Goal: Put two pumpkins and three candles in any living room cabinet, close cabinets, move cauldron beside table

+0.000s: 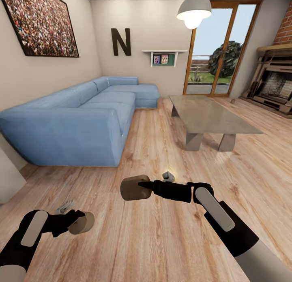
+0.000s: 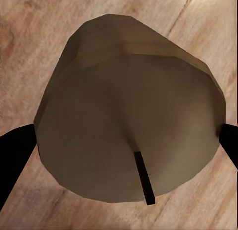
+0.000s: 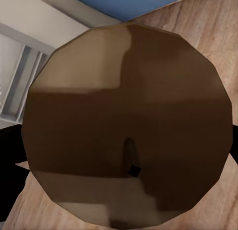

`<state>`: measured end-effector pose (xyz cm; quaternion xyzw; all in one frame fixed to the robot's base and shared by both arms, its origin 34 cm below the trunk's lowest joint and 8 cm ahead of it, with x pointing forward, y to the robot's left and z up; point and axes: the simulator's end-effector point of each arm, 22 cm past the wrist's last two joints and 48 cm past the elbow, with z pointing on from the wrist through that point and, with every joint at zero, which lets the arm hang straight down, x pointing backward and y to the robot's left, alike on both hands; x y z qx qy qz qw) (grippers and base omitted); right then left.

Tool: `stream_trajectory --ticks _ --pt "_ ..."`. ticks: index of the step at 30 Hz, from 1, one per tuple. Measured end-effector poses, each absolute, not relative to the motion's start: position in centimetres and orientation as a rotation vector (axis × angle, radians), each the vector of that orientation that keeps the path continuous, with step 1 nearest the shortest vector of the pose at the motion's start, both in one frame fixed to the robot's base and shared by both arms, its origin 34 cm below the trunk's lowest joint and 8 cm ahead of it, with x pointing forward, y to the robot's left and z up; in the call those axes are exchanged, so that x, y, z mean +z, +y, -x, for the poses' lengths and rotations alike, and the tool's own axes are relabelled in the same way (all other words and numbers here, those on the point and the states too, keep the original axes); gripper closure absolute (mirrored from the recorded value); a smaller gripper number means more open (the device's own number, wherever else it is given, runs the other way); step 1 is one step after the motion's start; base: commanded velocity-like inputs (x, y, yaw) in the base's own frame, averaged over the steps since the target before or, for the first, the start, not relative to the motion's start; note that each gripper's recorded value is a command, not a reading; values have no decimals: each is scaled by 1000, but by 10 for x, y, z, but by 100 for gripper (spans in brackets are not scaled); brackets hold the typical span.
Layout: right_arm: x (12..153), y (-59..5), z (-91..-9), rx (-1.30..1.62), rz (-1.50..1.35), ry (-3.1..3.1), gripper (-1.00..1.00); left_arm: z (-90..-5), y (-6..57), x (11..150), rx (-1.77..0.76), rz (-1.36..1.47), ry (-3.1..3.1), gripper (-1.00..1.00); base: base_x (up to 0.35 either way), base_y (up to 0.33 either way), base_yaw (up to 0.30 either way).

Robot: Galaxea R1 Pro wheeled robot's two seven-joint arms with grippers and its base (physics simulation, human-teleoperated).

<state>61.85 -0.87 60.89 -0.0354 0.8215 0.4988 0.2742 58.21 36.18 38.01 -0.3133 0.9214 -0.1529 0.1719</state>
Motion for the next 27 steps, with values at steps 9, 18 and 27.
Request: stream_trajectory --ticks 9,18,27 --pt "612 -9 -623 1343 86 2223 100 -583 362 384 -427 894 2630 100 0 0 0" --pt "622 -9 -628 1351 76 2234 100 -585 362 395 -424 901 2641 100 0 0 0" --pt "641 -8 -633 1361 72 2231 100 -590 362 413 -421 902 2646 100 0 0 -59"
